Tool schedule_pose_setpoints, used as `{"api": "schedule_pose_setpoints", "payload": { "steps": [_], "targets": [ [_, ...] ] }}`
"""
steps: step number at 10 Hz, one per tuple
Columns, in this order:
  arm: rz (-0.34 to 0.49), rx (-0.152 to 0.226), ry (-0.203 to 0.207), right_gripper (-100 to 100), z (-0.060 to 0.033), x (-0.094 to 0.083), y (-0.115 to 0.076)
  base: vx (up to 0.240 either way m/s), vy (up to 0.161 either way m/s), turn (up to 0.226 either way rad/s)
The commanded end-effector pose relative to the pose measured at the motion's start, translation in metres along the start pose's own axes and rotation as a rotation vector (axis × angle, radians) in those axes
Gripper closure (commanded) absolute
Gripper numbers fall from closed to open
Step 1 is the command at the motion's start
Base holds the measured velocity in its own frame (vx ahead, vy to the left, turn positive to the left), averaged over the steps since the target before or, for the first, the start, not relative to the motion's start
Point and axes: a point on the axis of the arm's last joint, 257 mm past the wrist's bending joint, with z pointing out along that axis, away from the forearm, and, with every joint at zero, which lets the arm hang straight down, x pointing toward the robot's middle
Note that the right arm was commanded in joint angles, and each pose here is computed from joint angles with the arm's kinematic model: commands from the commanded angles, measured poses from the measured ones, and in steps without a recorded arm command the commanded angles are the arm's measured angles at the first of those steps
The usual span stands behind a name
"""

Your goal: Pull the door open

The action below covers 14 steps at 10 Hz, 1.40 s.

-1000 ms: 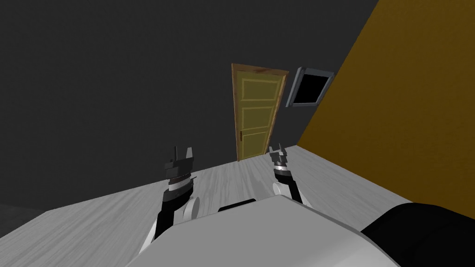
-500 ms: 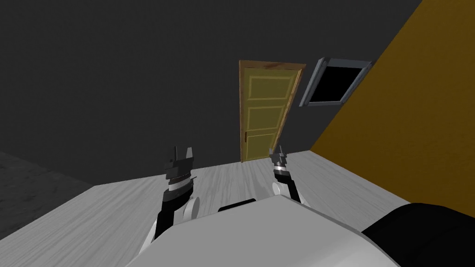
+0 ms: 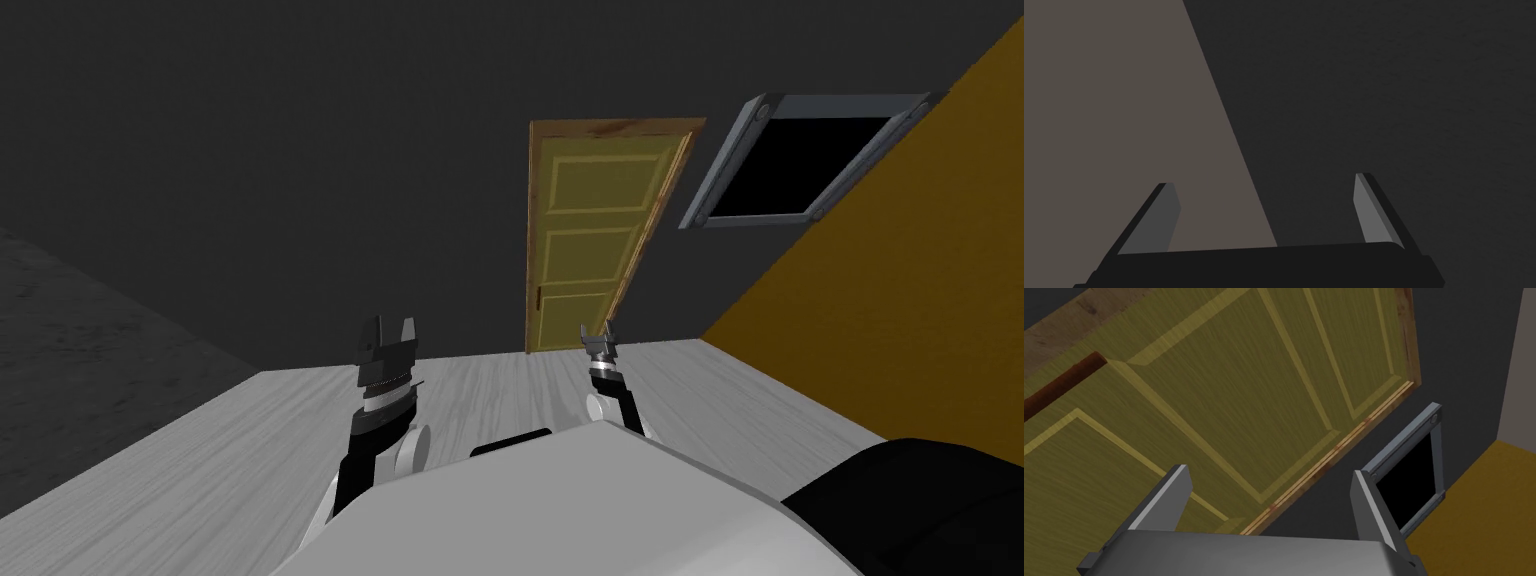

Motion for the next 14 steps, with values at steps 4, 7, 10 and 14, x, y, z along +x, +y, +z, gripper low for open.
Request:
{"api": "schedule_pose_setpoints", "payload": {
  "steps": [4,7,10,14],
  "targets": [
    [0.132,0.018,-0.085,-100,-0.0073,-0.038,-0.019,0.066,-0.066,0.214],
    [0.215,0.022,-0.143,-100,-0.0136,-0.061,-0.030,0.066,-0.077,0.204],
    [0.294,0.021,-0.203,-100,-0.0211,-0.084,-0.040,0.055,-0.080,0.210],
    [0.395,0.009,-0.283,-100,-0.0327,-0.114,-0.053,0.059,-0.086,0.206]
  ]
}}
